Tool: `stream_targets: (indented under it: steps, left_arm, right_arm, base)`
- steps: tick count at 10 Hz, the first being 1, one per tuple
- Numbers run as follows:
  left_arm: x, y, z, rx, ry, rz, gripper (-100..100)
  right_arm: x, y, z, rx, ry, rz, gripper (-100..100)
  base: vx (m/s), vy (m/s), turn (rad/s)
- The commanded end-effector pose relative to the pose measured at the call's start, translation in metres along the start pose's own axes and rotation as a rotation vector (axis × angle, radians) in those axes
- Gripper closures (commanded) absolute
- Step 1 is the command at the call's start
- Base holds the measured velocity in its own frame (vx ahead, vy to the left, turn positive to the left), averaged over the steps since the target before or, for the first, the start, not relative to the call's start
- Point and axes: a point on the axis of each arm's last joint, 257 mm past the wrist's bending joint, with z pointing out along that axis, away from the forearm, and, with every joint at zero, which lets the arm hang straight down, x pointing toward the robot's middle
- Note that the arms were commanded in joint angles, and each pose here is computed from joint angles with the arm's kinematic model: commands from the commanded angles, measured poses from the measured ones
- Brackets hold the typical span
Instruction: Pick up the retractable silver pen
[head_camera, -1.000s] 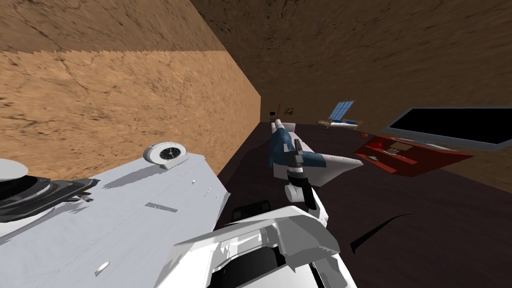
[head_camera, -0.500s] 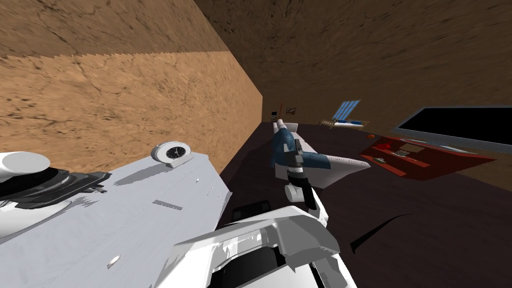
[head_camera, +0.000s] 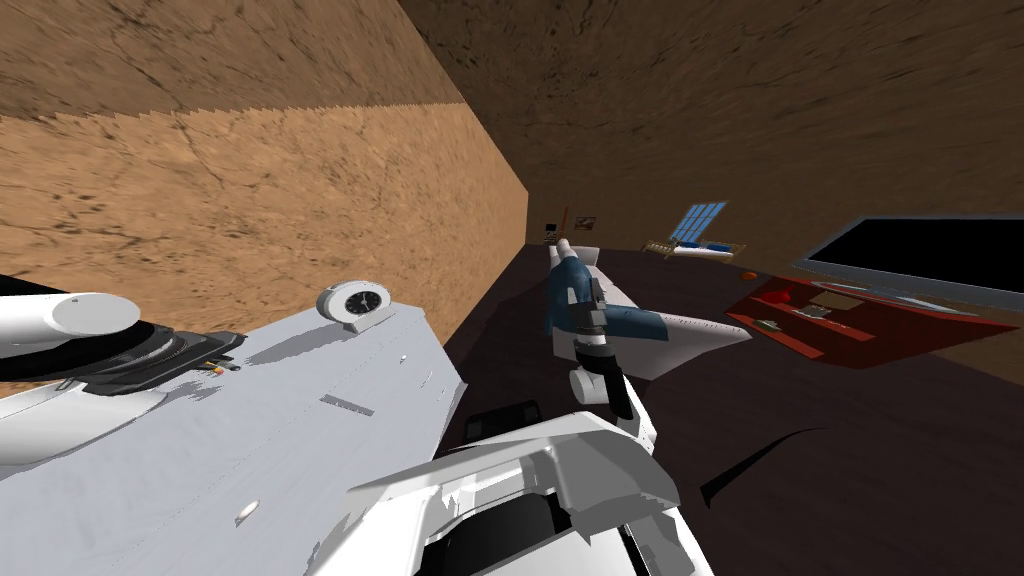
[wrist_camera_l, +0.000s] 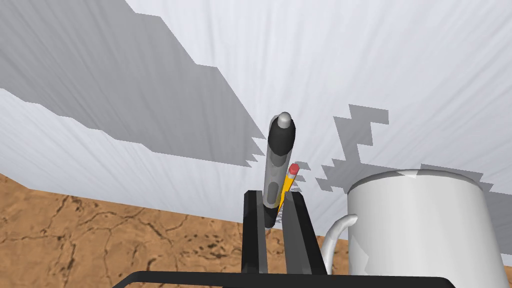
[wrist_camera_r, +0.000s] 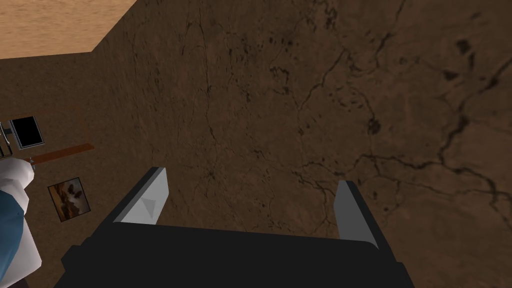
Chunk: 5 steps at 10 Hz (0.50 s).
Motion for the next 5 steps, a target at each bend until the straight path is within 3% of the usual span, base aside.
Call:
stream_targets:
  steps: [1, 2, 5]
  left_arm:
    - [0.002, -0.007, -0.003, 0.012, -0.005, 0.014, 100]
    - [0.016, 0.006, 0.0, -0.037, 0.025, 0.001, 100]
    - [0.021, -0.02, -0.01, 0.007, 0.005, 0.006, 100]
  right_arm:
    - [0.0, 0.0, 0.0, 0.0, 0.0, 0.0, 0]
    - [0.0, 0.0, 0.0, 0.0, 0.0, 0.0, 0]
    - [0.0, 0.0, 0.0, 0.0, 0.0, 0.0, 0]
  base:
    - [0.0, -0.012, 0.0]
    - [0.022, 0.065, 0.109]
    - [0.013, 0.051, 0.039]
